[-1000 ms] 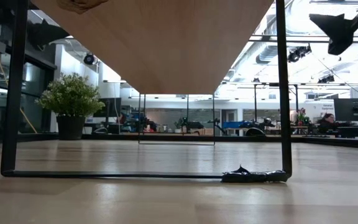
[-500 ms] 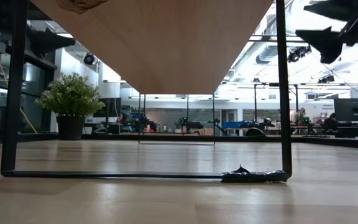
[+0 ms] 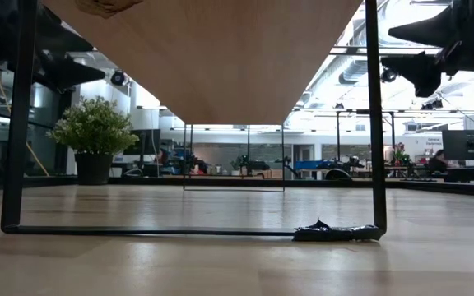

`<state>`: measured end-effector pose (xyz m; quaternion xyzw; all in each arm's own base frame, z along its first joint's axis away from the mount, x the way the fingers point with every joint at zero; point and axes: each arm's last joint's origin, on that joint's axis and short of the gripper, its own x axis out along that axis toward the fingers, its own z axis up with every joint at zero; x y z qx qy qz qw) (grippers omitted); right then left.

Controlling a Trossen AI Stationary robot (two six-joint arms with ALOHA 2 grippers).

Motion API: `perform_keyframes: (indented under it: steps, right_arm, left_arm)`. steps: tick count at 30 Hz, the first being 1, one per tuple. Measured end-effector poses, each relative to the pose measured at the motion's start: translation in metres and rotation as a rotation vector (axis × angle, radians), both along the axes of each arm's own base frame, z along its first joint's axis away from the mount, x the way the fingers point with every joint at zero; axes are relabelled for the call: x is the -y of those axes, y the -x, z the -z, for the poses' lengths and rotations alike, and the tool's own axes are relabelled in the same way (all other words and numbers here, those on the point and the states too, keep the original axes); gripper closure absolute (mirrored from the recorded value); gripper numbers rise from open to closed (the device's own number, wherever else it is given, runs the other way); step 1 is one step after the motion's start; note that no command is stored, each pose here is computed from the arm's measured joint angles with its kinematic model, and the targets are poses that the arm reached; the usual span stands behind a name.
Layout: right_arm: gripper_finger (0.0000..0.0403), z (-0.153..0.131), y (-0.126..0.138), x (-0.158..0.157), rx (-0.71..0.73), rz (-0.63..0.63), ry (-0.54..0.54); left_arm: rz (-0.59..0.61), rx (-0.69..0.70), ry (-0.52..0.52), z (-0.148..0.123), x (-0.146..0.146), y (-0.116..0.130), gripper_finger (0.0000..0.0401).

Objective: Pick and place flowers into a vace then onto a shelf
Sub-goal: Return to Home Position

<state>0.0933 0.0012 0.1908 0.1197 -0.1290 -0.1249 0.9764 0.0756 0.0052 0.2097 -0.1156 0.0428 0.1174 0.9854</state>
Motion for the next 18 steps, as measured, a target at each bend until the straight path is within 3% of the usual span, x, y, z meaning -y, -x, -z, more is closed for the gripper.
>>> perform_keyframes:
  steps: [9, 18]
  right_arm:
    - [0.0100, 0.001, -0.001, 0.009, -0.008, -0.028, 0.007]
    - [0.0100, 0.007, -0.002, 0.014, -0.056, -0.077, -0.019]
  left_arm:
    - [-0.019, 0.020, -0.044, 0.031, 0.000, -0.014, 0.0011]
    - [-0.027, -0.003, -0.077, 0.036, -0.001, -0.016, 0.0011]
